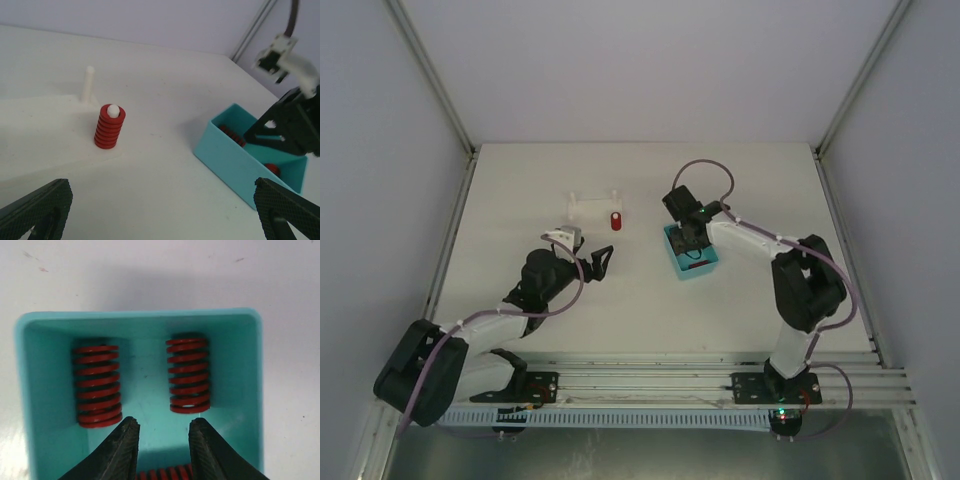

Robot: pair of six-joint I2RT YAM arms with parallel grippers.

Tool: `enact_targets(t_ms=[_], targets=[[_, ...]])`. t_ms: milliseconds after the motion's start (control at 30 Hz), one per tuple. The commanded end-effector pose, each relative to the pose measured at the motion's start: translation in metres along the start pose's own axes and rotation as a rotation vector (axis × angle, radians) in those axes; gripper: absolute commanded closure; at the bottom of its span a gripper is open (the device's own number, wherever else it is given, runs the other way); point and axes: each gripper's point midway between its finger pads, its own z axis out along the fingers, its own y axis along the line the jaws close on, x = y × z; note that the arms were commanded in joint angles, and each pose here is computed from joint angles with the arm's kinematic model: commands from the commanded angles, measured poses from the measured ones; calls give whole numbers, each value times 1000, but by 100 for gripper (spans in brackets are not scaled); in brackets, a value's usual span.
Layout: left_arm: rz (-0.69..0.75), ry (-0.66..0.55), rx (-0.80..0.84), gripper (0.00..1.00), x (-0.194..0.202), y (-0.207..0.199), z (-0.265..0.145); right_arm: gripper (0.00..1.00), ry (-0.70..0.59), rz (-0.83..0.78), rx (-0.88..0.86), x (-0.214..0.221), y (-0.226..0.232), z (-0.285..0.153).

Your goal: Install the large spring

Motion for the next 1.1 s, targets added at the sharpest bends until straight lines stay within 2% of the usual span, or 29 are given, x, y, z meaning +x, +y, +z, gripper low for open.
enact_targets(t_ms=[0,533,1067], targets=[[25,-71,-15,1,-24,-2,-1,67,30,12,67,-3,-10,11],[28,-80,-22,1,-26,-2,-4,64,101,36,160,9,-22,43],[31,-81,-31,1,-26,0,-4,57,190,75,120,35,-7,78]])
